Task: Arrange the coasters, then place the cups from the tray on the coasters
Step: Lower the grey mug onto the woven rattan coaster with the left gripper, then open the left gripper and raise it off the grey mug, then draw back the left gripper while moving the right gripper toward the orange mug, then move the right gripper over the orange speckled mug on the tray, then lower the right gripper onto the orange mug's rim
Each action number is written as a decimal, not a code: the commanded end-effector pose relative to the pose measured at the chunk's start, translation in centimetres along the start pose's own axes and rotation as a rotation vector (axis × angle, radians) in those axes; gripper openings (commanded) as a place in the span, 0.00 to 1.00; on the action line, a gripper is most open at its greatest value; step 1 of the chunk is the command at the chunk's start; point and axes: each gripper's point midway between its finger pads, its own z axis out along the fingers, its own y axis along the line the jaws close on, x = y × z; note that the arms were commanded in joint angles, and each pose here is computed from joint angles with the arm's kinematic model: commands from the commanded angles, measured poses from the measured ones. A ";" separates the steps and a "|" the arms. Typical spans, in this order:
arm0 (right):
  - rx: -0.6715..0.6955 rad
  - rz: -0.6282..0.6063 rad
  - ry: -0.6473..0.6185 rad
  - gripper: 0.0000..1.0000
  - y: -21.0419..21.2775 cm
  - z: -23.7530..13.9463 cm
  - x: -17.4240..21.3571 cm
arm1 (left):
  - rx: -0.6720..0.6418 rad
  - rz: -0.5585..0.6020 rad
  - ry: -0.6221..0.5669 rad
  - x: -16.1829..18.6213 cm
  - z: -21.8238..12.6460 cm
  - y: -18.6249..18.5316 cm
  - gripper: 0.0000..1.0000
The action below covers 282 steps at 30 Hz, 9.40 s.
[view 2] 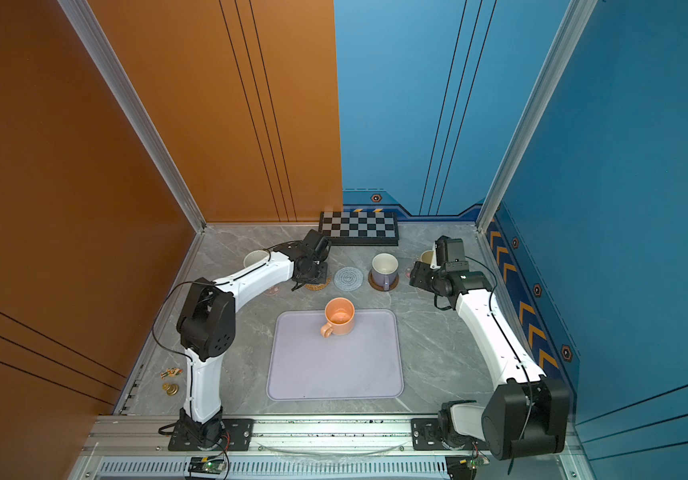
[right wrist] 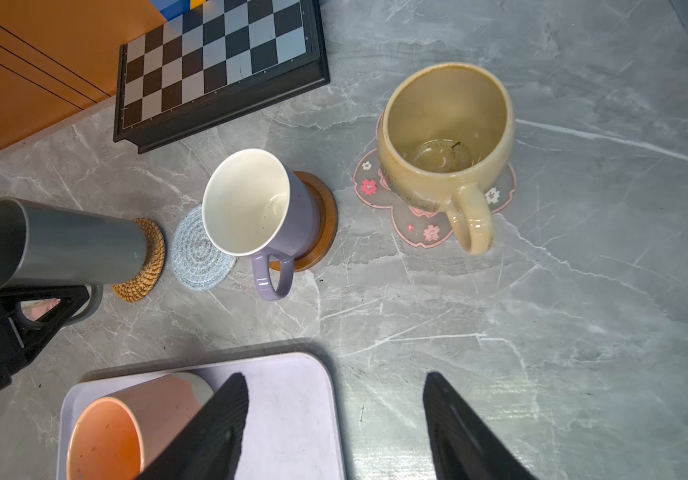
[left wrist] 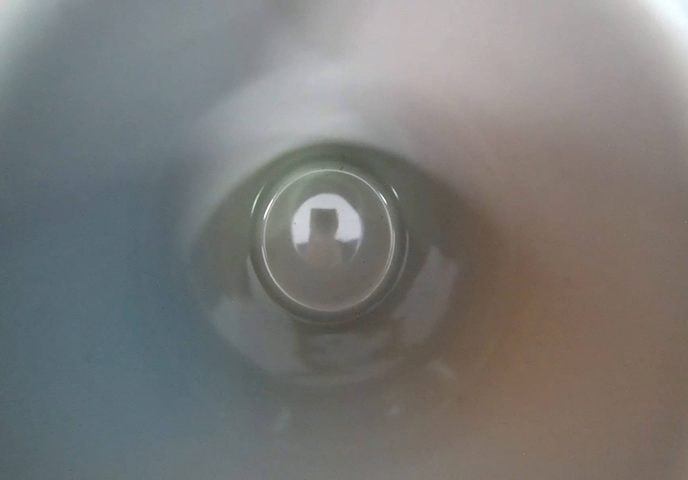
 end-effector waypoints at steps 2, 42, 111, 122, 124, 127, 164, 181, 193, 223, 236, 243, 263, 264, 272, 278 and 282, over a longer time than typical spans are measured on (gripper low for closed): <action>-0.016 -0.001 -0.022 0.69 0.1 -0.4 -0.4 | -0.007 -0.019 -0.080 -2.4 -1.0 0.6 0.00; -0.059 0.044 0.010 0.69 0.7 0.8 0.4 | -0.009 -0.092 -0.021 0.2 0.6 1.4 0.00; -0.099 0.052 -0.035 0.70 0.9 -1.7 1.2 | -0.010 -0.150 -0.015 2.7 -1.5 1.9 0.29; -0.126 0.075 -0.024 0.70 1.7 -1.9 1.4 | -0.014 -0.176 -0.065 2.3 -4.7 3.5 0.30; -0.132 0.070 -0.025 0.70 2.1 -1.9 1.4 | -0.014 -0.179 -0.075 2.4 -5.4 3.8 0.30; -0.142 0.060 -0.022 0.70 2.8 -2.1 1.5 | -0.010 -0.180 -0.083 2.7 -6.1 4.2 0.30; -0.164 -0.166 0.037 0.70 11.6 -3.0 10.3 | -0.101 -0.227 -0.114 12.4 -12.7 12.3 0.34; -0.119 -0.131 0.058 0.69 15.4 -2.4 15.7 | -0.118 -0.250 -0.169 13.0 -15.3 14.0 0.34; -0.135 -0.074 0.159 0.69 18.5 -0.7 19.2 | -0.107 -0.270 -0.180 13.0 -15.7 14.2 0.34; -0.046 -0.215 0.241 0.64 22.8 1.4 22.5 | -0.061 -0.266 -0.133 14.2 -15.0 14.3 0.33; 0.076 -0.213 0.232 0.61 21.3 2.4 22.7 | -0.063 -0.282 -0.127 14.5 -14.8 14.8 0.33; 0.148 -0.186 0.152 0.59 20.6 3.0 21.9 | -0.069 -0.286 -0.114 15.0 -14.5 15.2 0.33; 0.246 -0.160 0.148 0.59 17.5 2.9 22.0 | -0.052 -0.331 -0.096 15.7 -14.2 15.8 0.33; 0.249 -0.156 0.147 0.59 17.2 2.8 22.0 | -0.050 -0.332 -0.094 15.8 -14.1 15.8 0.33; 0.275 -0.112 0.145 0.58 14.0 1.8 21.6 | -0.042 -0.344 -0.100 15.6 -14.3 15.7 0.33; 0.283 -0.095 0.145 0.59 11.9 1.1 21.1 | -0.034 -0.348 -0.100 15.5 -14.3 15.5 0.33; 0.290 -0.094 0.150 0.59 11.0 1.0 20.9 | -0.028 -0.355 -0.100 15.5 -14.4 15.4 0.33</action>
